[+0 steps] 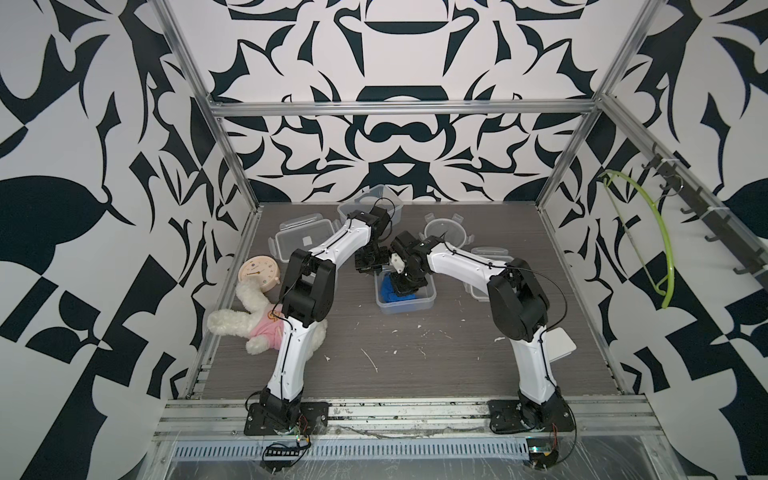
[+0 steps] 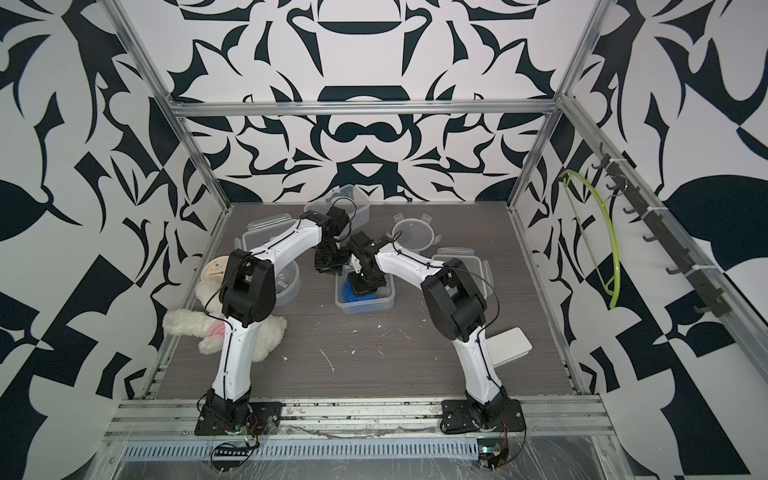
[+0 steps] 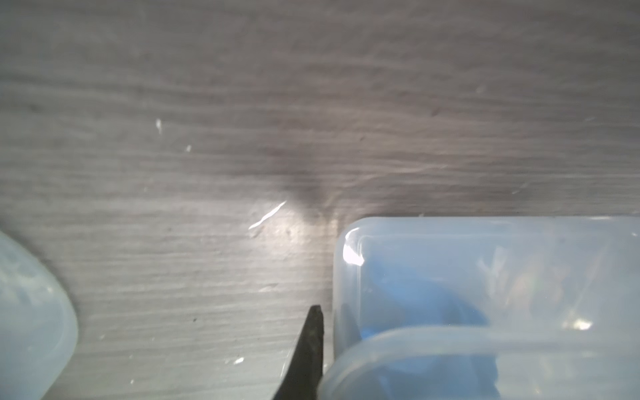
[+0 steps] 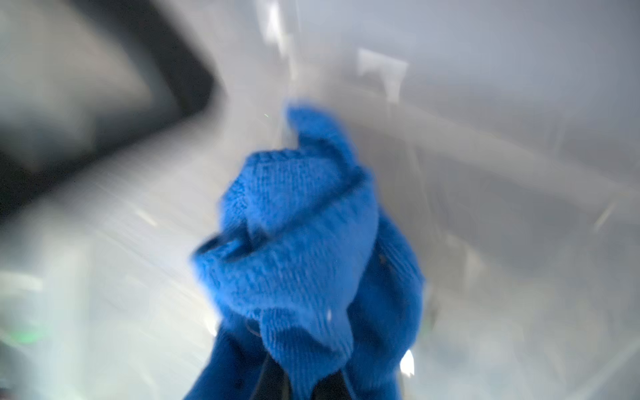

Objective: Wipe the insides of the lunch boxes
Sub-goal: Wipe the dirt inside the lunch box.

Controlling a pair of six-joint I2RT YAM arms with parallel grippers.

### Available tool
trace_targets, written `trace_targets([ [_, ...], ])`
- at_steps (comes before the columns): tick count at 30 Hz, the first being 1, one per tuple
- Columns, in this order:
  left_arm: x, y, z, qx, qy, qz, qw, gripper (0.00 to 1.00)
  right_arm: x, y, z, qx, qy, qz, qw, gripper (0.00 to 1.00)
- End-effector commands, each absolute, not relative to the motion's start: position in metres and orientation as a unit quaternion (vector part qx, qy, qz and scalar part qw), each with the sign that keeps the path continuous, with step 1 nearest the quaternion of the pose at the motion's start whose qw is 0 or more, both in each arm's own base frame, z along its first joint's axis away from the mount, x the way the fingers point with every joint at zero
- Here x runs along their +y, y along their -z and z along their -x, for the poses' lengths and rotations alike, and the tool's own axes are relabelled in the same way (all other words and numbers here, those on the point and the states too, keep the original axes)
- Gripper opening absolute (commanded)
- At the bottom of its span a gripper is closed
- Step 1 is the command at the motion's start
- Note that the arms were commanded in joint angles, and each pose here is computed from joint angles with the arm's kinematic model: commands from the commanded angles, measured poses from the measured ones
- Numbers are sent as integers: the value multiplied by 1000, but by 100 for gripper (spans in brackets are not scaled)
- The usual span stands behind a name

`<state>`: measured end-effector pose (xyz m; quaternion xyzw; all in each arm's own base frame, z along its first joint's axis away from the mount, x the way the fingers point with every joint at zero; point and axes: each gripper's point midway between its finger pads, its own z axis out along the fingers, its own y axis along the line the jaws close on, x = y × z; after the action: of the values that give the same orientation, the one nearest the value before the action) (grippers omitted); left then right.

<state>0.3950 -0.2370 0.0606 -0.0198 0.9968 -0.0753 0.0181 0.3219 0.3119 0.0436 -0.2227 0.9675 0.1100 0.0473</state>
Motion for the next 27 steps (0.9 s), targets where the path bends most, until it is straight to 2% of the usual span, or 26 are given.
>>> trace_targets([
  [1, -244, -82, -413, 993, 96, 13, 61, 0, 239, -40, -297, 949, 86, 303, -1, 0],
  [3, -243, -82, -410, 994, 95, 12, 60, 0, 211, -42, -316, 938, 171, 302, 18, 0],
  [5, -242, -82, -407, 994, 96, 10, 58, 0, 195, -43, -337, 935, 209, 285, 36, 0],
  [7, -241, -81, -404, 994, 96, 9, 54, 0, 187, -47, -359, 941, 218, 251, 60, 0],
  [11, -242, -78, -397, 993, 106, 10, 47, 0, 190, -67, -417, 949, 208, 175, 160, 0],
  [14, -246, -75, -394, 992, 119, 13, 39, 0, 223, -77, -451, 955, 127, 139, 231, 0],
  [16, -249, -72, -392, 992, 125, 14, 33, 0, 260, -82, -470, 953, 36, 126, 275, 0],
  [18, -253, -70, -391, 991, 129, 13, 30, 0, 297, -83, -478, 949, -58, 126, 284, 0],
  [23, -258, -72, -393, 990, 136, 14, 32, 0, 374, -84, -476, 931, -227, 148, 246, 0],
  [27, -261, -75, -396, 989, 142, 12, 36, 0, 398, -90, -454, 908, -319, 154, 225, 0],
])
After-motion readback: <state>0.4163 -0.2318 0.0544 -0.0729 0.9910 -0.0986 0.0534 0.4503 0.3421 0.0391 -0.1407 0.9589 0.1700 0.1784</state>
